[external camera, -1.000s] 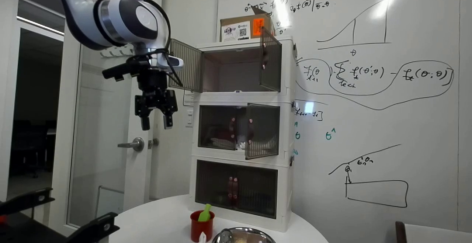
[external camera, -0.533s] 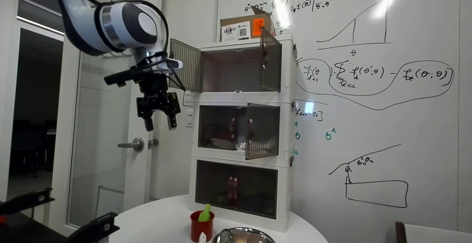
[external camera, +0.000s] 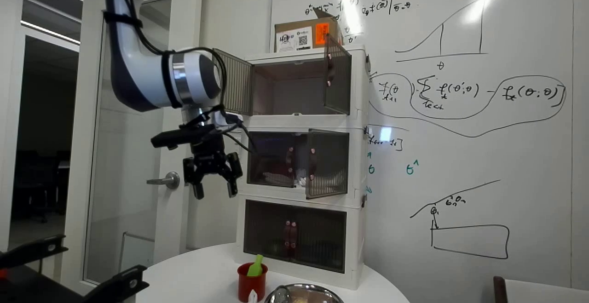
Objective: Put the silver bowl in the top cabinet
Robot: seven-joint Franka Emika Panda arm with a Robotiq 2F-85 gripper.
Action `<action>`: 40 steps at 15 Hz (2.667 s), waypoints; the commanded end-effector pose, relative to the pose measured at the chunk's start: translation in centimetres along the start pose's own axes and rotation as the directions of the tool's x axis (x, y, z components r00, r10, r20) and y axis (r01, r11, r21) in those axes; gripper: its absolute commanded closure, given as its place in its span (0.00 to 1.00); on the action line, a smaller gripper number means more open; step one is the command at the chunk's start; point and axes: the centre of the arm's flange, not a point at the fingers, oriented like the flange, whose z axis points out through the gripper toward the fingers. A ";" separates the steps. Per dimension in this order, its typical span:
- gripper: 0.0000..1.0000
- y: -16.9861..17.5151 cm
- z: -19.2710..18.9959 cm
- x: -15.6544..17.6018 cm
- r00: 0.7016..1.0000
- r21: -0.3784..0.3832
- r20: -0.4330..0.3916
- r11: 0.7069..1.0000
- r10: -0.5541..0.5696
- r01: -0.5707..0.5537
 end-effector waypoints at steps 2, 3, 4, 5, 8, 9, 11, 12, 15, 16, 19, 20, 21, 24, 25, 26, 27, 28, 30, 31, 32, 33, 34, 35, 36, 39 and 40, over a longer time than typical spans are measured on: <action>0.00 2.7 9.4 1.7 0.997 -0.023 0.075 0.999 0.032 -0.031; 0.00 3.1 11.0 1.3 0.994 -0.019 0.094 0.999 0.051 -0.049; 0.00 3.4 12.7 0.8 0.991 -0.010 0.112 0.997 0.073 -0.072; 0.00 3.6 14.4 0.0 0.987 -0.004 0.126 0.995 0.096 -0.096; 0.00 3.2 18.7 -1.6 0.980 0.031 0.132 0.987 0.151 -0.156; 0.00 3.2 19.8 -2.0 0.980 0.039 0.125 0.986 0.158 -0.164; 0.00 3.8 21.2 -2.7 0.983 0.048 0.108 0.986 0.151 -0.157; 0.00 3.9 21.9 -2.9 0.984 0.048 0.099 0.987 0.148 -0.153; 0.00 4.4 23.4 -2.9 0.994 0.011 0.050 0.995 0.098 -0.099; 0.00 4.4 23.8 -2.7 0.996 0.000 0.035 0.997 0.077 -0.078; 0.00 4.0 24.7 -2.0 1.000 -0.030 -0.012 0.999 0.020 -0.021; 0.00 3.8 25.1 -1.8 1.000 -0.039 -0.023 0.999 -0.002 0.001; 0.00 3.7 25.4 -1.6 0.999 -0.047 -0.031 0.999 -0.019 0.017; 0.00 4.1 26.8 -1.8 0.999 -0.083 -0.041 0.996 -0.032 0.028; 0.00 4.4 27.3 -1.9 0.999 -0.101 -0.045 0.995 -0.031 0.026; 0.00 4.9 27.7 -2.0 0.999 -0.115 -0.048 0.993 -0.023 0.018; 0.00 5.2 28.1 -2.2 0.999 -0.125 -0.050 0.992 -0.016 0.009; 0.00 5.6 28.5 -2.3 0.999 -0.133 -0.052 0.991 -0.007 0.000; 0.00 6.0 29.1 -2.7 0.999 -0.136 -0.050 0.991 0.004 -0.011; 0.00 6.1 29.4 -2.8 0.999 -0.136 -0.049 0.991 0.004 -0.011; 0.19 6.1 29.6 -3.0 0.999 -0.136 -0.047 0.991 0.003 -0.009; 0.27 6.2 29.8 -3.1 0.999 -0.136 -0.045 0.991 -0.001 -0.005; 0.33 6.2 29.9 -3.2 0.999 -0.136 -0.044 0.991 -0.004 -0.002; 0.40 6.1 30.1 -3.2 0.999 -0.136 -0.043 0.991 -0.005 0.000; 0.48 6.1 30.2 -3.2 0.999 -0.136 -0.042 0.991 -0.007 0.001; 0.72 6.1 30.3 -3.1 0.999 -0.139 -0.042 0.990 -0.007 0.001; 0.81 6.1 30.3 -3.1 0.999 -0.142 -0.045 0.990 -0.006 0.000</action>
